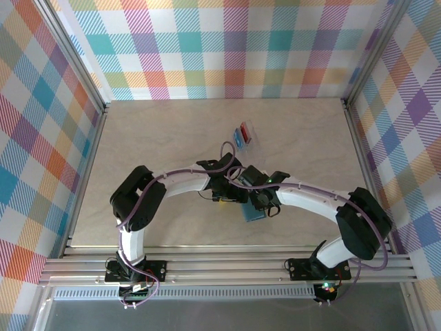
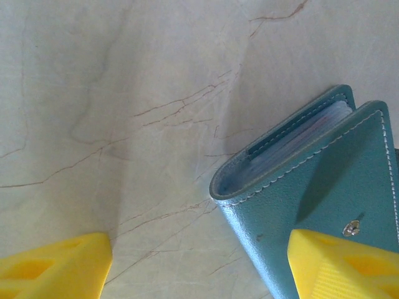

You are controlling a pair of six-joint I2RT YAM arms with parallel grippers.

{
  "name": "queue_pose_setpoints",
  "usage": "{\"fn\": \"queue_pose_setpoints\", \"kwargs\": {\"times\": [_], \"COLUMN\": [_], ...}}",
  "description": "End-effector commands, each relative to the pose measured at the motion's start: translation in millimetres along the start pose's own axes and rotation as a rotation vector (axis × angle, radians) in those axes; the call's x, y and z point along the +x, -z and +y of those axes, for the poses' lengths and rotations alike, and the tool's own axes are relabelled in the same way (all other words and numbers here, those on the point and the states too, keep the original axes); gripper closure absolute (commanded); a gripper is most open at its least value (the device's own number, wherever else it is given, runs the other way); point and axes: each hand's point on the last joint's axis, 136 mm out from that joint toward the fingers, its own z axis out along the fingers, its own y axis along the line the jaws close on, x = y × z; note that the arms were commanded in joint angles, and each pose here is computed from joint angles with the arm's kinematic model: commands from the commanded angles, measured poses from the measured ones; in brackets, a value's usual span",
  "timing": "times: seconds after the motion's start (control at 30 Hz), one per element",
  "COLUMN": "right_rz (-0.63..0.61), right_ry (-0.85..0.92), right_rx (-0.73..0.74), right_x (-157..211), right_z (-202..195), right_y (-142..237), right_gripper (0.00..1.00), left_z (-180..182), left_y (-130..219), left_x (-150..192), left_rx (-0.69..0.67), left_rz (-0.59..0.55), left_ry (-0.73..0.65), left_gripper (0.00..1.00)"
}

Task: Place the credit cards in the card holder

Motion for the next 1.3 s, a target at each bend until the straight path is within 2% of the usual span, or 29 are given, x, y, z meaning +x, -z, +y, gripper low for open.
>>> {"fn": "queue_pose_setpoints", "kwargs": {"times": [0.0, 0.4, 0.6, 0.9, 1.27], "right_rz": [-0.01, -0.039, -0.047, -0.071, -0.028], "right_ry": [-0.005, -0.027, -0.055, -0.136, -0.168], "right_rx": [0.014, -0.018, -0.084, -0.38, -0.562], "right_x": [-3, -4, -4, -11, -17], "right_z": [-5, -7, -5, 22, 51], "right_y": [1, 8, 11, 23, 19], "right_gripper": [0.72, 1.0, 1.0, 1.0, 1.0], "left_z": [6, 13, 13, 13, 10], "left_y": [-19, -27, -31, -34, -37], "left_x": [10, 17, 20, 22, 24], "left_rx": [-0.034, -0.057, -0.048, -0.038, -0.018], "left_rz": [0.043, 0.065, 0.077, 0.085, 0.097], "left_ry": [-0.032, -0.035, -0.033, -0.028, -0.025], "left_gripper": [0.25, 0.26, 0.27, 0.27, 0.27]}}
